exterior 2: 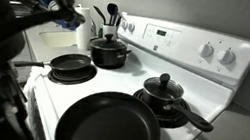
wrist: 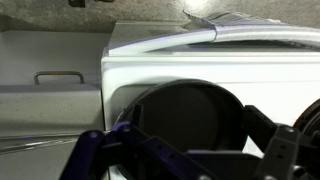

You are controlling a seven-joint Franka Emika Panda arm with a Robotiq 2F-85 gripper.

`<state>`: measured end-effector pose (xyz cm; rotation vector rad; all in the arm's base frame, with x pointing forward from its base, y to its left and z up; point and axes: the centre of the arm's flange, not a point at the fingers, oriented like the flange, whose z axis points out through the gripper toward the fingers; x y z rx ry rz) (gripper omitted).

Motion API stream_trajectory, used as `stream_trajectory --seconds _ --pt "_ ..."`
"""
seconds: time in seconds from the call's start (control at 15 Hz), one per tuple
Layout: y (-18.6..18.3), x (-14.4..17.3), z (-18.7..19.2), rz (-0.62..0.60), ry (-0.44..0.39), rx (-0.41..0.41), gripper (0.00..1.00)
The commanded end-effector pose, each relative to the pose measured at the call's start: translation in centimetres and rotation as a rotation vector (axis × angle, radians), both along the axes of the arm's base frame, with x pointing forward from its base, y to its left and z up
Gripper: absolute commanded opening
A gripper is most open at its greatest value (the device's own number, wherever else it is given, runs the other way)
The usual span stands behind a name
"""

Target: Remove the lid from the small pot and put it on the kitchen base top

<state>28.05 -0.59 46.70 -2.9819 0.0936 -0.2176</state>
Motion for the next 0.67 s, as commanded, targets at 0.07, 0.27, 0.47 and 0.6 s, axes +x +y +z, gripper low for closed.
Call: stream_trajectory --seconds 0.07,0.27,0.47,0.6 --pt "1.5 2.5 -2.2 0.055 0.003 -0.001 1.00" --pt "3.2 4.3 -3.8 0.102 0.024 -0.004 1.00" --pt "5.2 6.0 -5.2 0.148 0.031 0.000 1.00" --pt "6.4 7.3 -6.2 0.172 0.030 0.006 1.00"
